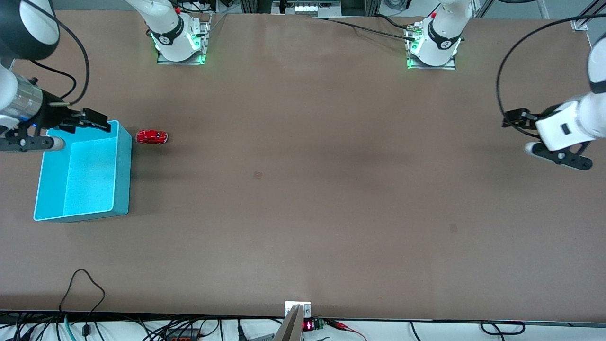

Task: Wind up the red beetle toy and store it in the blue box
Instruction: 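Reach the right gripper toward the red car beside the cyan box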

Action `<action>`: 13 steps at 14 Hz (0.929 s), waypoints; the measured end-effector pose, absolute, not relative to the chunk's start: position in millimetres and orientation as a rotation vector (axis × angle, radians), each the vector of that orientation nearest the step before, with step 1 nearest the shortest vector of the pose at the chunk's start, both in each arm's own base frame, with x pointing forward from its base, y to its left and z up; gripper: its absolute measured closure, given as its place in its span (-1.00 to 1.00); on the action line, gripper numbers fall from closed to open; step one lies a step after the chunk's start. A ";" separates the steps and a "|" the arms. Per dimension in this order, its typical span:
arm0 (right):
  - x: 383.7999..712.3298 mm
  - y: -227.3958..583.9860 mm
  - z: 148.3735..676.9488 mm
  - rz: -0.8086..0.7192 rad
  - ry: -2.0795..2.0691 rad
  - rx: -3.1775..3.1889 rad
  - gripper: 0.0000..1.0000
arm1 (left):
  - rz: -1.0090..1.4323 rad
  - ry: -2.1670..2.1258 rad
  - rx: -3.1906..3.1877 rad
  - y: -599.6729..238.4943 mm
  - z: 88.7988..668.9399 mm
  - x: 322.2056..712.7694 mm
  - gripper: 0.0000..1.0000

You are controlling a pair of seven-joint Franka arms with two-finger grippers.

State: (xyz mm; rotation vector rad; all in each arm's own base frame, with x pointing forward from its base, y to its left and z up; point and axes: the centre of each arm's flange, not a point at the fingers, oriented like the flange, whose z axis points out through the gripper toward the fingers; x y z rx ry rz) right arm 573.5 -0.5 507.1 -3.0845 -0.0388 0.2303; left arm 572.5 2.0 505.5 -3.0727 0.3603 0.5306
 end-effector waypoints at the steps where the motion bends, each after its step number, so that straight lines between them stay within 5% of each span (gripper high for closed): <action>1: 576.8 2.5 499.2 0.244 -0.049 -3.083 -1.00 | 0.522 0.304 -3.068 -13.6 508.9 572.0 -1.00; 7: 578.3 16.6 432.0 0.304 -0.568 -2.988 -1.00 | 0.295 0.106 -3.114 -20.2 560.6 591.8 -1.00; 13: 532.6 2.0 307.7 0.284 -1.307 -2.692 -1.00 | 0.244 0.052 -3.144 -8.5 567.6 606.1 -1.00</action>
